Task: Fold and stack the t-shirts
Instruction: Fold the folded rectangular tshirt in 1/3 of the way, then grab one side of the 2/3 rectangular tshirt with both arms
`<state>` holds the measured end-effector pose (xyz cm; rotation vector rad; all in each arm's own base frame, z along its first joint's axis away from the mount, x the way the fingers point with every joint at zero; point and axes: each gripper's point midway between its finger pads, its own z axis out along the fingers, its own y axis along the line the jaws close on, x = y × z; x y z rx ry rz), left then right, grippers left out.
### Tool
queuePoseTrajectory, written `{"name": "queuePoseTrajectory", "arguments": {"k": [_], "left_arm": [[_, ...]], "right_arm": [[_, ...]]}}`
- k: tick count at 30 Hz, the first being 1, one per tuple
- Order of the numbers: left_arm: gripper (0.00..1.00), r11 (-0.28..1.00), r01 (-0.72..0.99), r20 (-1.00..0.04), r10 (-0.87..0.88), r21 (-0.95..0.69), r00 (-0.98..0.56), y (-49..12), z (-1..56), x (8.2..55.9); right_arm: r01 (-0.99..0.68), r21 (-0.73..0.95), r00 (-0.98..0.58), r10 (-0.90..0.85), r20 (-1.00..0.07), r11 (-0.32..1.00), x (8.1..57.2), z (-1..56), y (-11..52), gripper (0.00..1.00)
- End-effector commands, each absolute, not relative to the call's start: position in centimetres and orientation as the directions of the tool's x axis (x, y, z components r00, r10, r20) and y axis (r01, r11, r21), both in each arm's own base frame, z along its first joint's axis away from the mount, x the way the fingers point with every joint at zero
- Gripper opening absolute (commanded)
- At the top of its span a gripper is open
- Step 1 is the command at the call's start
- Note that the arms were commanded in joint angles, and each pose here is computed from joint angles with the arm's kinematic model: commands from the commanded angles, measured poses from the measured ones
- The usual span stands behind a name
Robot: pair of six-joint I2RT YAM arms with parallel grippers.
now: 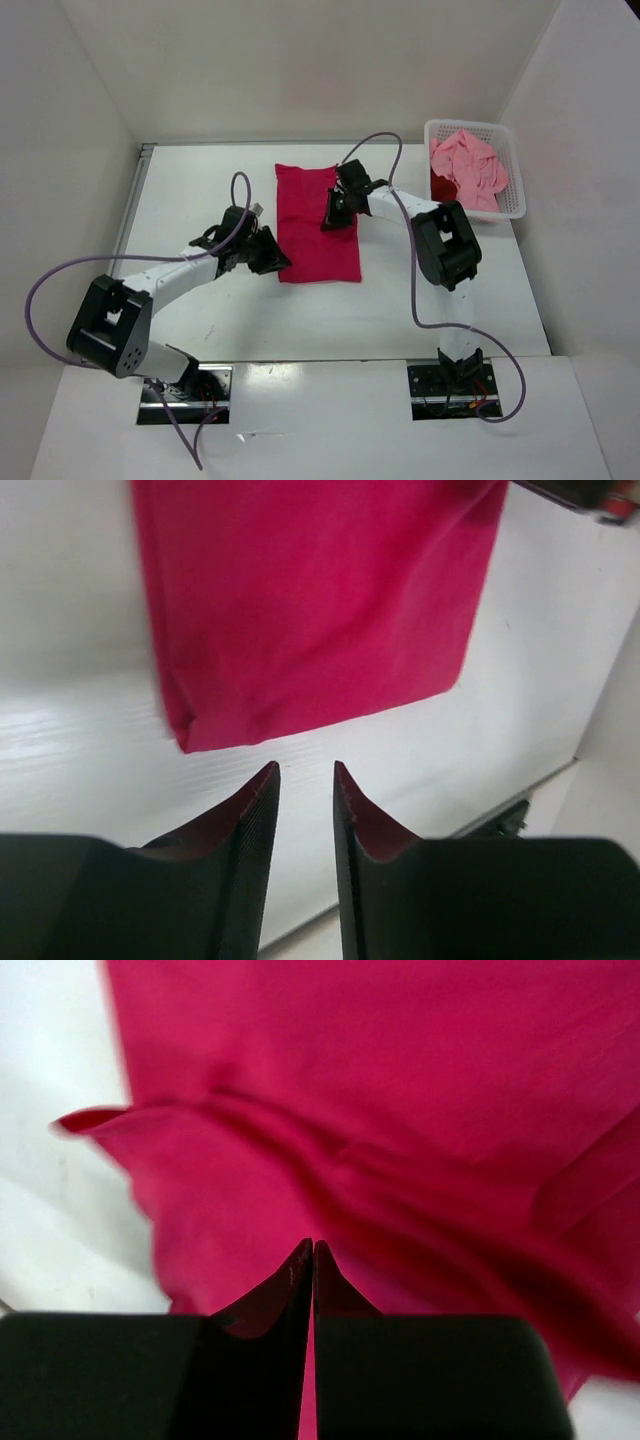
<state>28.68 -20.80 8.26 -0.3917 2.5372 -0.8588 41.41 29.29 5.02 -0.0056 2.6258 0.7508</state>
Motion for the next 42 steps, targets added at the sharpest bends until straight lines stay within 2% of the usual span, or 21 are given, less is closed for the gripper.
{"name": "queuePoseTrajectory", "arguments": {"k": [1,3,5,7,14,19,24,25,27,28,29,30,31,32,33,34,35,37,40,41,42], "left_arm": [[0.34,0.671,0.001,-0.363,-0.401,-0.742,-0.841,-24.0,14.1,33.6],[0.33,0.674,-0.014,-0.340,-0.391,-0.739,-0.855,-25.0,13.4,35.5],[0.31,0.678,0.004,-0.377,-0.404,-0.735,-0.834,-25.5,13.5,38.6],[0.31,0.686,-0.001,-0.395,-0.420,-0.727,-0.817,-24.9,13.1,40.8],[0.30,0.738,-0.101,-0.390,-0.461,-0.667,-0.797,-20.1,6.8,47.7],[0.30,0.748,-0.146,-0.409,-0.503,-0.648,-0.762,-16.8,6.1,50.3],[0.33,0.734,-0.157,-0.410,-0.528,-0.661,-0.744,-15.1,7.2,50.8],[0.35,0.733,-0.150,-0.417,-0.529,-0.663,-0.739,-14.9,8.2,49.8],[0.38,0.739,-0.122,-0.445,-0.519,-0.663,-0.730,-14.7,9.2,48.6],[0.40,0.733,-0.096,-0.461,-0.517,-0.673,-0.721,-14.8,11.0,47.6],[0.44,0.742,-0.123,-0.433,-0.508,-0.659,-0.745,-14.5,9.2,45.5],[0.47,0.746,-0.104,-0.451,-0.501,-0.658,-0.739,-14.3,10.2,44.4],[0.51,0.752,-0.107,-0.426,-0.478,-0.650,-0.768,-15.3,9.6,42.6],[0.55,0.757,-0.091,-0.421,-0.454,-0.647,-0.785,-15.9,9.2,41.3],[0.67,0.763,-0.103,-0.394,-0.439,-0.639,-0.807,-16.2,8.2,39.1],[0.71,0.763,-0.101,-0.376,-0.424,-0.638,-0.824,-16.7,7.8,37.9],[0.73,0.765,-0.085,-0.355,-0.391,-0.639,-0.849,-17.9,7.4,36.4],[0.75,0.769,-0.091,-0.321,-0.368,-0.633,-0.872,-18.7,6.6,34.2],[0.75,0.773,-0.104,-0.286,-0.352,-0.626,-0.891,-20.2,5.7,32.1],[0.71,0.786,-0.136,-0.281,-0.370,-0.604,-0.886,-19.5,4.8,31.8],[0.68,0.785,-0.145,-0.277,-0.375,-0.602,-0.885,-19.7,4.5,31.5]], "right_arm": [[-0.104,0.527,-0.911,0.131,-0.391,0.843,44.4,5.2,28.3,0.05],[-0.111,0.527,-0.911,0.126,-0.393,0.842,45.6,4.3,28.4,0.05],[-0.130,0.545,-0.907,0.123,-0.403,0.828,47.2,4.3,27.7,0.05],[-0.139,0.569,-0.930,0.091,-0.356,0.811,47.1,2.5,27.9,0.05],[-0.150,0.620,-0.949,0.063,-0.308,0.770,46.8,2.0,29.1,0.05],[-0.166,0.623,-0.941,0.066,-0.331,0.764,46.1,5.3,28.8,0.08],[-0.205,0.625,-0.922,0.065,-0.381,0.753,44.7,9.2,28.3,0.20],[-0.200,0.625,-0.925,0.064,-0.374,0.755,43.9,9.3,28.0,0.27],[-0.212,0.633,-0.908,0.089,-0.409,0.744,43.2,12.1,27.3,0.33],[-0.183,0.635,-0.918,0.101,-0.383,0.751,42.1,11.3,26.4,0.41],[-0.206,0.638,-0.896,0.119,-0.427,0.742,41.8,13.3,26.2,0.44],[-0.144,0.647,-0.913,0.152,-0.378,0.749,40.6,12.0,25.0,0.47],[-0.123,0.658,-0.903,0.191,-0.384,0.743,40.8,12.2,24.1,0.48],[-0.119,0.674,-0.886,0.229,-0.404,0.729,40.3,13.8,23.4,0.48],[-0.046,0.696,-0.907,0.262,-0.329,0.717,38.5,12.0,22.6,0.46],[-0.024,0.700,-0.905,0.283,-0.319,0.713,38.0,11.7,22.0,0.38],[-0.009,0.698,-0.906,0.290,-0.309,0.716,37.5,11.4,21.4,0.20],[0.065,0.659,-0.906,0.322,-0.276,0.749,36.2,9.4,19.9,0.08],[0.114,0.632,-0.911,0.335,-0.242,0.767,34.3,7.6,19.0,0.09],[0.148,0.623,-0.917,0.342,-0.205,0.768,33.3,6.4,18.8,0.16],[0.142,0.633,-0.911,0.351,-0.218,0.761,33.4,6.5,18.8,0.22]]}}
